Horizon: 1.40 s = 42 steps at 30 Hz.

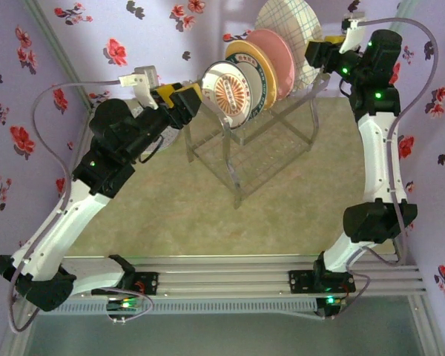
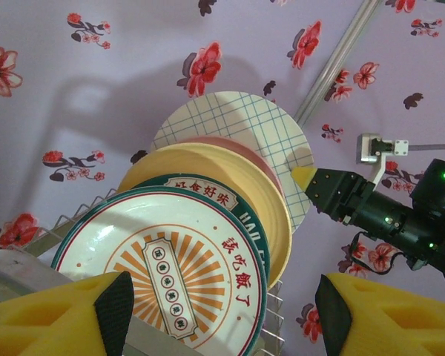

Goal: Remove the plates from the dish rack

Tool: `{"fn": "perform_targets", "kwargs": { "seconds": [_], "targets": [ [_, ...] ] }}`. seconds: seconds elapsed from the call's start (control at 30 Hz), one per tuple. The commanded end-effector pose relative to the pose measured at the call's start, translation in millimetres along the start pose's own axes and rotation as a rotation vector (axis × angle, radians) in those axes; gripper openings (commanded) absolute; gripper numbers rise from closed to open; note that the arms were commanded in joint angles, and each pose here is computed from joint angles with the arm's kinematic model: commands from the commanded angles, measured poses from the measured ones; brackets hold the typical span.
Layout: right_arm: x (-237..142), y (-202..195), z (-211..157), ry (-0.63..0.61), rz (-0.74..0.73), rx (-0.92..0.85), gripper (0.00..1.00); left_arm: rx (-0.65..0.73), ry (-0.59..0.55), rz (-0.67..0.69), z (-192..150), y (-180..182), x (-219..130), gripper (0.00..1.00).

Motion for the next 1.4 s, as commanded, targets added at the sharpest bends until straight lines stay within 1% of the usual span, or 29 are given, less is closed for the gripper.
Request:
{"fn": "perform_targets", "kwargs": {
  "seconds": [0.0, 0.2, 0.3, 0.6, 0.8, 1.07, 1.27, 1.37],
  "targets": [
    [2, 2, 4, 0.001, 0.044, -0.009, 0.57, 0.034, -0.089, -0.017, 25, -11, -3, 0.69],
    [6, 4, -2, 0.022, 0.067, -0.015, 0.50, 0.074, -0.153, -0.013, 46, -21, -8, 0.70],
    [9, 6, -7, 0.040, 0.062, -0.034, 0.47, 0.077, -0.192, -0.014, 53, -22, -9, 0.70],
    [14, 11, -13, 0.063, 0.035, -0.075, 0.33, 0.059, -0.292, 0.002, 66, -22, -11, 0.72],
    [16, 17, -14, 0.072, 0.025, -0.104, 0.24, 0.055, -0.290, 0.001, 64, -21, -10, 0.73],
    [13, 26, -5, 0.043, 0.012, -0.133, 0.12, 0.050, -0.277, 0.004, 59, -20, -9, 0.73],
    [8, 38, 12, -0.013, 0.004, -0.157, 0.01, 0.040, -0.273, 0.000, 58, -19, -8, 0.73],
    [3, 43, 23, -0.050, -0.010, -0.169, 0.00, 0.036, -0.269, -0.001, 56, -19, -8, 0.73]
  ]
}}
Point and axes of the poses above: each hand's point on the last joint's axis, 136 mm out from that joint toward the fingers, its own x axis out along the fingers, its own y axis along the line the jaws close on, z = x × y, the point moved 6 cm from there along -x, back along the fingers, and after that the axes turned 8 degrees about x, right-handed, at the moved point
